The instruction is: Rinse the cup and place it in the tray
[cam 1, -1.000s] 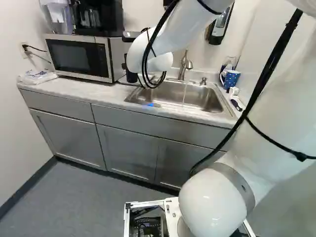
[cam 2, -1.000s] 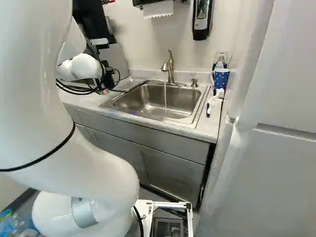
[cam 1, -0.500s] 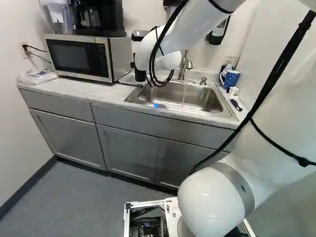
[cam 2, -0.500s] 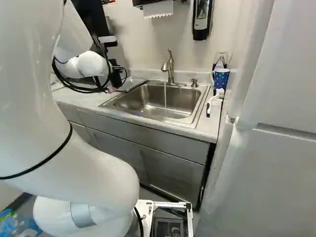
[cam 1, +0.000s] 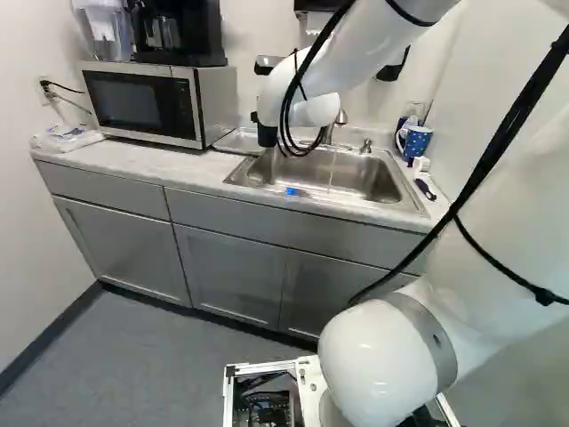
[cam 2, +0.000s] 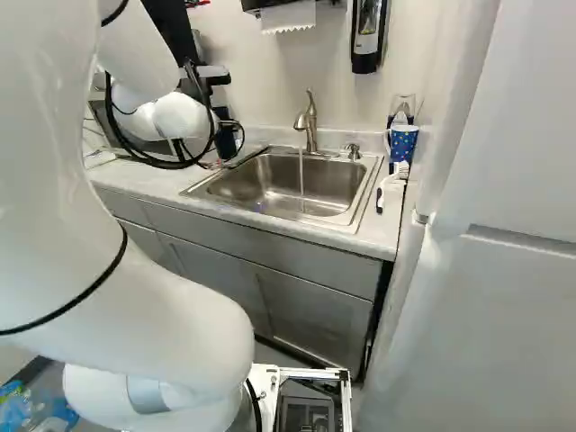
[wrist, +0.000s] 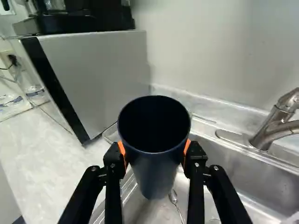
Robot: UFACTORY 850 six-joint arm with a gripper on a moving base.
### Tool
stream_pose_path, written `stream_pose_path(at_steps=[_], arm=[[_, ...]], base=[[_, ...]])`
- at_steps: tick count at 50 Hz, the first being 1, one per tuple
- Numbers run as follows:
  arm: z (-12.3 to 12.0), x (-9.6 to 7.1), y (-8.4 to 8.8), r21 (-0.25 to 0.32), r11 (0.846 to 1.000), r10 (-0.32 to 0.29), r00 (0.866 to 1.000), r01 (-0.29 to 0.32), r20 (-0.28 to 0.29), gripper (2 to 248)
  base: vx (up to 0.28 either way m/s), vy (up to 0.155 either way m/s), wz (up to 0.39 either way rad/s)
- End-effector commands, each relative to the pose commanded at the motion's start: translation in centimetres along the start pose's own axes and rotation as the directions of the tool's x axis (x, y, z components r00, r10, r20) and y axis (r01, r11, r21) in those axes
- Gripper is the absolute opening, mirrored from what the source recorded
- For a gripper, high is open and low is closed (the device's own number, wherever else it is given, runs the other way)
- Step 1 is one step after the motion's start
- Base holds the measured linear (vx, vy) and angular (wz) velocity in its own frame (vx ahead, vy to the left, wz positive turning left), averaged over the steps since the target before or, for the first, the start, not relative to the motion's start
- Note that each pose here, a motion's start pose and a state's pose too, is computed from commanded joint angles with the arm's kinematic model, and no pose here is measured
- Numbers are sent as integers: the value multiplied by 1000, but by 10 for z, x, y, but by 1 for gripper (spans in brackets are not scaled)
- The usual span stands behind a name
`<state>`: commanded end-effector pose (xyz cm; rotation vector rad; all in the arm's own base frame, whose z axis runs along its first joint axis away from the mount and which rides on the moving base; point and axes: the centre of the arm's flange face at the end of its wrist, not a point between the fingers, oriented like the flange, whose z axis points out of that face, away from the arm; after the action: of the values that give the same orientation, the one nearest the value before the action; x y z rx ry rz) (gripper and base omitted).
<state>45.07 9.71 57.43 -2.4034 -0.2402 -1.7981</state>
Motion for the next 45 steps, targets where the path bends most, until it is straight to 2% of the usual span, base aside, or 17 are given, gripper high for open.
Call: stream_pose_path(at_steps=[11, 45], arm=[[0, -5, 16, -34, 999, 10, 1000, -10, 10, 125], [9, -39, 66, -138, 990, 50, 996, -40, 69, 125]], base=[[0, 0, 0], [0, 0, 0]])
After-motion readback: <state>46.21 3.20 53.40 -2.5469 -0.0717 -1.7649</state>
